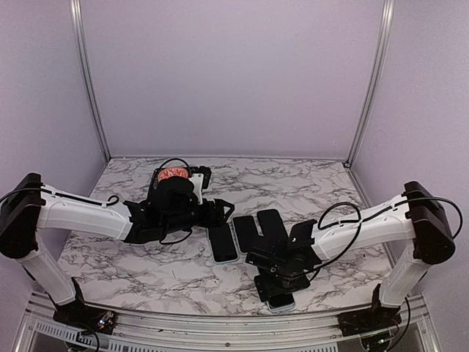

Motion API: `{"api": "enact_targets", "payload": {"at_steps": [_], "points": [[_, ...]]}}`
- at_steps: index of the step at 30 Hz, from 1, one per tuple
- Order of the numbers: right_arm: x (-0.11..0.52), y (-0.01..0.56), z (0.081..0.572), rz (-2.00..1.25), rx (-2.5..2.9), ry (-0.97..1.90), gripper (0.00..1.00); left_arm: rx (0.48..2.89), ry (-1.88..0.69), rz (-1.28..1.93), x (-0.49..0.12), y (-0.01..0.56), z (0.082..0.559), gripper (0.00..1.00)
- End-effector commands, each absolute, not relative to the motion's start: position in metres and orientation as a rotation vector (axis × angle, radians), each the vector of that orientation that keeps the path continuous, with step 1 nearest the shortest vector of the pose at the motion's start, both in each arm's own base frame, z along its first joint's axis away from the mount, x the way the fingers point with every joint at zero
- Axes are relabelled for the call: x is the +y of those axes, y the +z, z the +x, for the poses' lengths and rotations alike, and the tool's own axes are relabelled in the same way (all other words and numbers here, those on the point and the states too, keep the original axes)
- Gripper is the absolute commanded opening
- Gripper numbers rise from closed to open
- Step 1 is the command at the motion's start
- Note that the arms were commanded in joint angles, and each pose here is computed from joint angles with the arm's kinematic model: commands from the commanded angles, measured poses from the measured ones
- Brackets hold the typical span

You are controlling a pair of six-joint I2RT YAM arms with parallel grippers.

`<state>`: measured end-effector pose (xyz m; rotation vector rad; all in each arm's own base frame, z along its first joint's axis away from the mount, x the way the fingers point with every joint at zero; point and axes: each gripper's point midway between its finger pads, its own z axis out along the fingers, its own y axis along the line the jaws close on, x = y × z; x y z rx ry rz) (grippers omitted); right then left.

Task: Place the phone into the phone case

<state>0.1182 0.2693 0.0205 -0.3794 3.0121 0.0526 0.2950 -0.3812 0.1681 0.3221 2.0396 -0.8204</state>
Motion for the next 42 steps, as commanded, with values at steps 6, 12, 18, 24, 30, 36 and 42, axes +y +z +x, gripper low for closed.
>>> {"api": "enact_targets", "payload": {"at_steps": [6,12,18,24,30,36,42], "points": [[0.275,0.060,0.120,-0.434,2.977,0.014,0.99,2.119,-0.834,0.580,-0.426,0.149,0.287,0.70],[0.254,0.077,0.083,-0.295,3.028,0.154,0.91,2.186,-0.754,0.933,-0.460,0.114,0.258,0.57],[0.252,0.058,0.050,-0.181,3.052,0.332,0.33,2.273,-0.558,1.190,-0.474,0.068,0.238,0.36],[0.255,0.042,0.061,-0.142,2.994,0.373,0.13,2.209,-0.391,1.284,-0.483,0.049,0.239,0.28],[0.253,0.031,0.059,-0.122,3.014,0.371,0.10,2.224,-0.308,1.311,-0.483,0.034,0.244,0.25],[0.256,0.028,0.070,-0.096,2.977,0.392,0.09,2.177,-0.293,1.430,-0.488,0.023,0.223,0.24],[0.253,0.037,0.092,-0.035,2.898,0.375,0.08,2.138,-0.338,1.521,-0.494,0.022,0.206,0.24]]}}
